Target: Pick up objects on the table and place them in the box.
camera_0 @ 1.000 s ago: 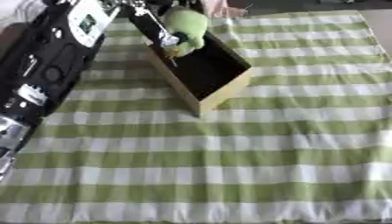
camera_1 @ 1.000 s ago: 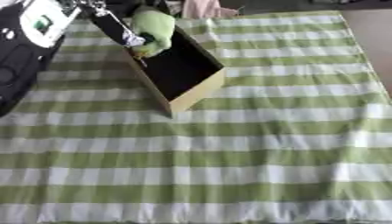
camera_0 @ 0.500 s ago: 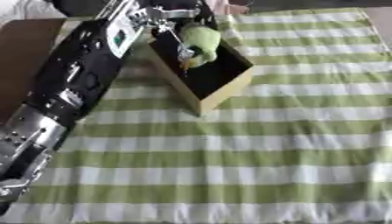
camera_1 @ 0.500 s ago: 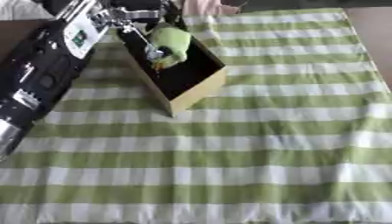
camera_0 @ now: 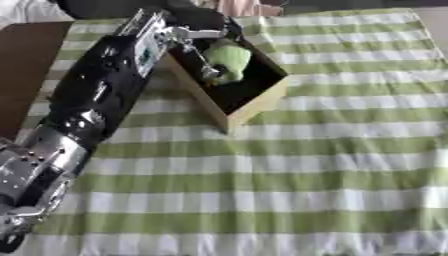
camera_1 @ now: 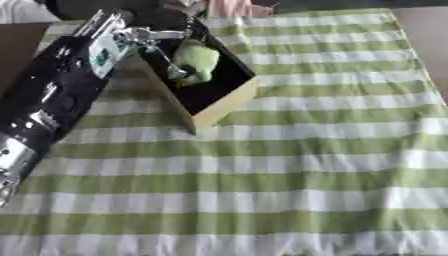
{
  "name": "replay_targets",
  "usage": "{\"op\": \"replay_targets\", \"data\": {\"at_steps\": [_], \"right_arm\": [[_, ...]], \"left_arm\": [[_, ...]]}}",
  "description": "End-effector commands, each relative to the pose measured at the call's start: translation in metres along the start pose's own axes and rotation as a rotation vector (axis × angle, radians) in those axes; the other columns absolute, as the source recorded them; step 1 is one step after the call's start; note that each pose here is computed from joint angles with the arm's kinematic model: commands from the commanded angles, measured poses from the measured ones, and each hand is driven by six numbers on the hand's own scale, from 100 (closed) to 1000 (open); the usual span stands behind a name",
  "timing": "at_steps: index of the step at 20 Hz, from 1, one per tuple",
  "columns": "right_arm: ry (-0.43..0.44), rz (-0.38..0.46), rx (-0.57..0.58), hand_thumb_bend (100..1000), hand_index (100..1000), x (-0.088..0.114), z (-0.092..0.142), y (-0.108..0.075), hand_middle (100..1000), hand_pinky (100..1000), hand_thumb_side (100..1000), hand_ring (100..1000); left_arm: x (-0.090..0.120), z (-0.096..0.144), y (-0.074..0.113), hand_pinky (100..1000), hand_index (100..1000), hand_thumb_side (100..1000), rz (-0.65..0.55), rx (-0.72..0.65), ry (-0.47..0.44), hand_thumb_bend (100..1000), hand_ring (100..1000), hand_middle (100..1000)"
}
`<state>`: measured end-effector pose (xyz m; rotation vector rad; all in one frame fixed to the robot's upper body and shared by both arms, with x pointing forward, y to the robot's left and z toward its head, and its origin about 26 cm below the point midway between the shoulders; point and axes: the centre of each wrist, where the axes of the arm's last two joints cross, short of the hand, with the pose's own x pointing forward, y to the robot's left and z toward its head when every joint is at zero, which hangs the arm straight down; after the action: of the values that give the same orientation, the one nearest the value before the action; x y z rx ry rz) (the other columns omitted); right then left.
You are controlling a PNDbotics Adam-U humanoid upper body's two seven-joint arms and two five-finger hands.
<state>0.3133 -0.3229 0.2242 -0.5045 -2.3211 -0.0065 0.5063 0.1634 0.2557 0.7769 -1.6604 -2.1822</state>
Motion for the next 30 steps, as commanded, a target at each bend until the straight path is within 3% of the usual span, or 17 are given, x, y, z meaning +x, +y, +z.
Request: {"op": "replay_targets", "data": {"at_steps": [1, 3, 5, 14, 19, 28, 30], "right_arm": [[-0.029, 0.0, 0.005, 100, 798, 0.006, -0.005, -0.002, 568, 649, 1000, 606], [-0.028, 0.0, 0.006, 100, 798, 0.006, -0.005, -0.002, 568, 649, 1000, 606], [-0.028, -0.001, 0.006, 100, 798, 0.006, -0.005, -0.002, 568, 649, 1000, 606], [-0.02, -0.002, 0.004, 100, 798, 0.004, -0.004, -0.002, 568, 650, 1000, 607], [-0.02, 0.002, 0.002, 100, 798, 0.004, -0.004, -0.003, 568, 651, 1000, 608], [-0.02, 0.015, -0.005, 100, 799, 0.003, -0.003, -0.006, 569, 653, 1000, 609], [-0.023, 0.019, -0.01, 100, 799, 0.004, -0.004, -0.007, 570, 653, 1000, 609]], "left_arm": [[-0.005, 0.004, 0.016, 672, 877, 225, -0.059, 0.039, 0.017, 437, 831, 796], [-0.006, 0.005, 0.015, 687, 885, 283, -0.073, 0.039, 0.028, 483, 845, 808], [-0.006, 0.004, 0.014, 683, 886, 288, -0.079, 0.04, 0.035, 474, 842, 806], [-0.004, 0.005, 0.018, 615, 871, 252, -0.048, 0.106, 0.042, 304, 790, 764], [-0.002, 0.012, 0.03, 612, 870, 275, -0.024, 0.173, 0.04, 264, 788, 760], [0.008, 0.05, 0.056, 619, 862, 450, 0.007, 0.346, 0.013, 200, 782, 751], [0.012, 0.064, 0.061, 615, 858, 467, 0.017, 0.4, 0.013, 138, 777, 745]]}}
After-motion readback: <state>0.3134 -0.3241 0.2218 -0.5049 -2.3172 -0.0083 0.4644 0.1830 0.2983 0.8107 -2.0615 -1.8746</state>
